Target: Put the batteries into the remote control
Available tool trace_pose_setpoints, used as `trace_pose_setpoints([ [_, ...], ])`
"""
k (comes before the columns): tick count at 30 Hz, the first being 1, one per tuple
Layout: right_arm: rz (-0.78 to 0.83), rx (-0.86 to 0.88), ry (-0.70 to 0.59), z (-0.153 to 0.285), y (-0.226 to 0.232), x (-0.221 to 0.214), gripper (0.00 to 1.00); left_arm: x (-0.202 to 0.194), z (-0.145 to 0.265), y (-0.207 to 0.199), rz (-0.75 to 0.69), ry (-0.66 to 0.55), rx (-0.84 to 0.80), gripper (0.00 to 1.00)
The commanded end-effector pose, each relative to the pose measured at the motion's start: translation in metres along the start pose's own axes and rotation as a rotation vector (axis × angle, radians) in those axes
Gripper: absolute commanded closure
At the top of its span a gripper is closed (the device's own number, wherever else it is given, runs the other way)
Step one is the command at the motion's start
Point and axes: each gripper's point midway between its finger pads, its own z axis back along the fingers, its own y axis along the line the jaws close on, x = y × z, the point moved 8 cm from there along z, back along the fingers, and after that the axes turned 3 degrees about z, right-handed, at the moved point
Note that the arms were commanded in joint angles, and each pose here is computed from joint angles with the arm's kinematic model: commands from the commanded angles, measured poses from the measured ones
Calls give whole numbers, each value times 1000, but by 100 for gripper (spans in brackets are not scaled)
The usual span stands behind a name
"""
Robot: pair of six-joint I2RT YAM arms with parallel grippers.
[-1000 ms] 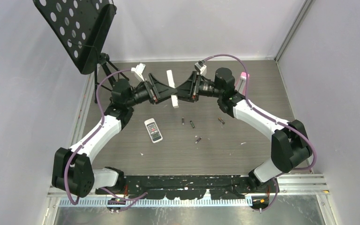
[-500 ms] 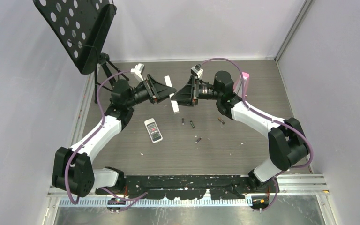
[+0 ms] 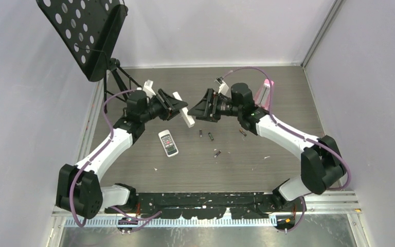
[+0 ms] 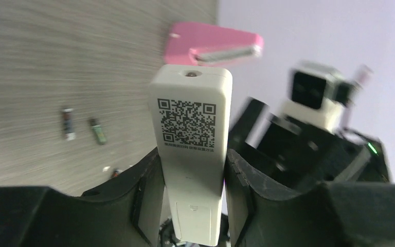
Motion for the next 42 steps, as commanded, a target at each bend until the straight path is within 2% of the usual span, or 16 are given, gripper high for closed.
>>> trace_pose_setpoints([
  [1,244,-231,-170,5,-4,-8,18,9,12,27,10,-176,282,100],
  [7,457,-406,-272,-14,-4,-31,18,10,12,41,74,-209,386,100],
  [10,488,-443,-267,-29,-8,-37,23,9,11,44,100,-203,405,100],
  [16,473,-457,-230,-55,-13,-40,41,6,11,46,131,-192,412,100],
  [27,426,-365,-218,-82,-15,-48,59,2,11,46,167,-159,405,100],
  [30,415,-323,-220,-82,-11,-49,70,2,11,43,170,-151,397,100],
  [34,400,-247,-201,-79,1,-51,94,1,11,39,146,-134,359,100],
  [35,394,-236,-202,-76,4,-51,99,1,10,35,123,-121,326,97],
  [37,377,-212,-215,-69,10,-48,100,3,6,23,52,-94,208,80],
  [40,341,-163,-252,-53,21,-36,100,1,7,10,-34,-57,83,44],
  [42,315,-133,-280,-39,27,-25,100,2,10,5,-80,-50,40,26],
])
